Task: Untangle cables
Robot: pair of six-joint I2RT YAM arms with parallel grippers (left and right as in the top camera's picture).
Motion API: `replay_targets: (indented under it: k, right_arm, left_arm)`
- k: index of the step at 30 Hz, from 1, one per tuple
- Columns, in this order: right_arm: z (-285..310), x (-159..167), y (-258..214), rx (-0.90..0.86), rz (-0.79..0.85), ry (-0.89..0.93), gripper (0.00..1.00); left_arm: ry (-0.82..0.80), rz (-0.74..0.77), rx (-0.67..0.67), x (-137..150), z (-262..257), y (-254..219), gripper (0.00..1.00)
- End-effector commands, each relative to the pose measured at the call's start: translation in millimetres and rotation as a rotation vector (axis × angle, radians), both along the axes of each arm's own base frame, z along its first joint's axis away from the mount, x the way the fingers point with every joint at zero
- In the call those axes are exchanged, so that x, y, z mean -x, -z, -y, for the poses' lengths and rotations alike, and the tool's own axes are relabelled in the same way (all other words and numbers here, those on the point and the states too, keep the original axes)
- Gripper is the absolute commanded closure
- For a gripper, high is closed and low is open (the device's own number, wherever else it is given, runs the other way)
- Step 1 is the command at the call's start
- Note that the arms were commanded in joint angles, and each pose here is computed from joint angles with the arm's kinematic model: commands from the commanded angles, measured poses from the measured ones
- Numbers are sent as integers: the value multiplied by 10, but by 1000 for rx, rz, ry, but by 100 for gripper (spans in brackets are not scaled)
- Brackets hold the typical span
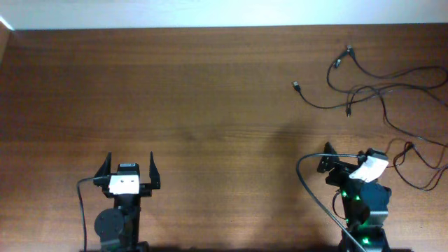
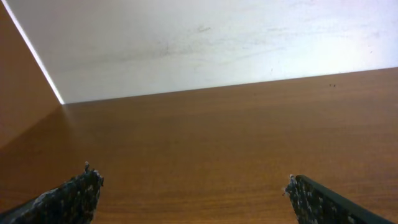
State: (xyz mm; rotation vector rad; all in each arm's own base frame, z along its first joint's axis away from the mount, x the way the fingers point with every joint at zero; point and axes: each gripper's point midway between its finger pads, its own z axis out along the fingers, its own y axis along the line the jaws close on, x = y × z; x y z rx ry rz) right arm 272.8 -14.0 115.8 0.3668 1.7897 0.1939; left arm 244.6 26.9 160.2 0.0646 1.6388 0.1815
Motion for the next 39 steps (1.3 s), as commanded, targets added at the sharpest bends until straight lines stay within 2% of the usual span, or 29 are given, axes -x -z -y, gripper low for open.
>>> replay_targets:
  k: [1,7,14,20,24,29,39]
  right_arm:
    - [30,12,-97,-15,43,20,1]
    - [29,25,-185,-14,78,19,1]
    - [24,191,-34,12,11,13,1]
    - [10,238,-134,113,50,-16,1]
    - [-96,264,-377,237,152,-76,1]
    - [-233,270,-402,392,169,-173,1]
    - [-284,272,-412,420,179,-207,1]
  left_arm:
    - [-7,-4,-9,4,-15,14,1]
    - [-7,-4,-9,4,-15,14,1]
    - [-7,-4,-9,4,-15,14,1]
    - [-7,-4,-9,4,-15,14,1]
    - [-7,-4,-9,4,-15,14,1]
    - [-7,-4,-9,4,-15,14,1]
    - [-7,-4,-9,4,-15,14,1]
